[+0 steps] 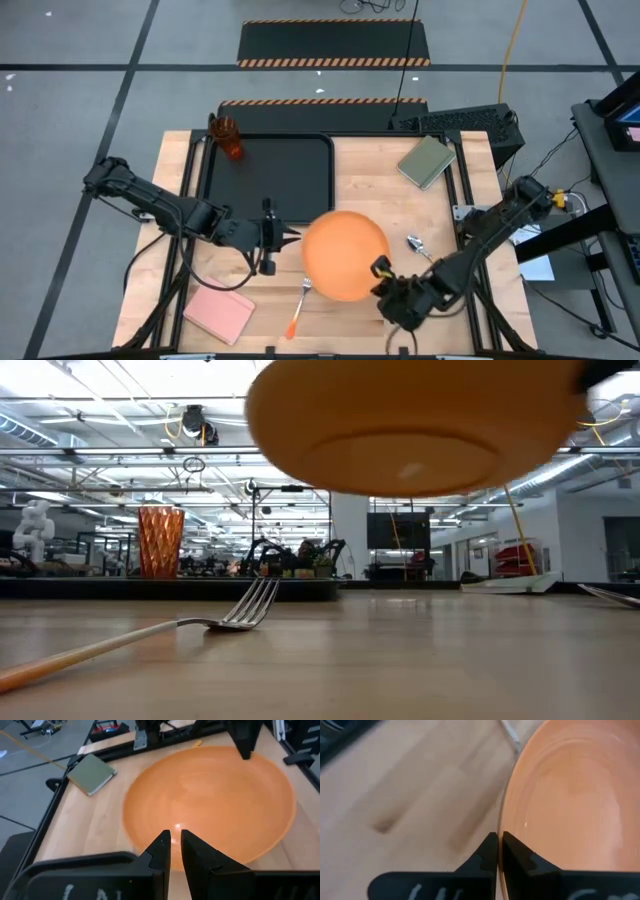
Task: Pick and place plate/cup/fork/spoon on tray
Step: Put the orange plate on the black tray
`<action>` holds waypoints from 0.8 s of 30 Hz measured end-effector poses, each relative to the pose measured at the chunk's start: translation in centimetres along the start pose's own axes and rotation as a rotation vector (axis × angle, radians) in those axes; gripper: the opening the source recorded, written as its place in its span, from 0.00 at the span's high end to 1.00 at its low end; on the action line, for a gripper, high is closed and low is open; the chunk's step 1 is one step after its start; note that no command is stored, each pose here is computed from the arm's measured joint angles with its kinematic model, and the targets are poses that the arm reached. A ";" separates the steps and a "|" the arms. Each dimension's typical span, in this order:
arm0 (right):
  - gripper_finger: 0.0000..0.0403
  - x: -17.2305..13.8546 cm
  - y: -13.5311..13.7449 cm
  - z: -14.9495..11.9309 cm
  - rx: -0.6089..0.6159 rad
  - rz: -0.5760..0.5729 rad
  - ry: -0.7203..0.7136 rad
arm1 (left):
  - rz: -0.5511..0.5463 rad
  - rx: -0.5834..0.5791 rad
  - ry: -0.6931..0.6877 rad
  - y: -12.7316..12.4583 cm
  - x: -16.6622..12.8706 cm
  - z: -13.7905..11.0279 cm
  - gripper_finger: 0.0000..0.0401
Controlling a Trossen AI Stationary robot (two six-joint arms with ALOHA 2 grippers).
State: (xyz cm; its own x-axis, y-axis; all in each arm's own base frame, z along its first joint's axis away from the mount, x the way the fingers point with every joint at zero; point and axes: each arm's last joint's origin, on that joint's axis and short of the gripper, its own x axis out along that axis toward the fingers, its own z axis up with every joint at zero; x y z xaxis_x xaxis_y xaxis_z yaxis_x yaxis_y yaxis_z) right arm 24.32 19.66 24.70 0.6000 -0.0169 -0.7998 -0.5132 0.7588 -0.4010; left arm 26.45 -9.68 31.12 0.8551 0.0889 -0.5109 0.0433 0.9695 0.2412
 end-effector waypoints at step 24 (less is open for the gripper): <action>1.00 4.3 -16.5 -3.1 -0.135 -0.065 -0.185 | 0.207 -0.062 0.139 1.4 -3.3 -1.8 0.88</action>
State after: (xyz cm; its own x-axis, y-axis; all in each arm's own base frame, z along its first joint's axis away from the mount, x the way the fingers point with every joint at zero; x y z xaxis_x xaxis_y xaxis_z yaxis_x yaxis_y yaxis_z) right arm 33.43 5.03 26.50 0.7304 0.0657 -0.6798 -0.5396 0.6657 -0.5155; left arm 22.77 -8.16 31.67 0.7633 0.3131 -0.5651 -0.1609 0.9393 0.3031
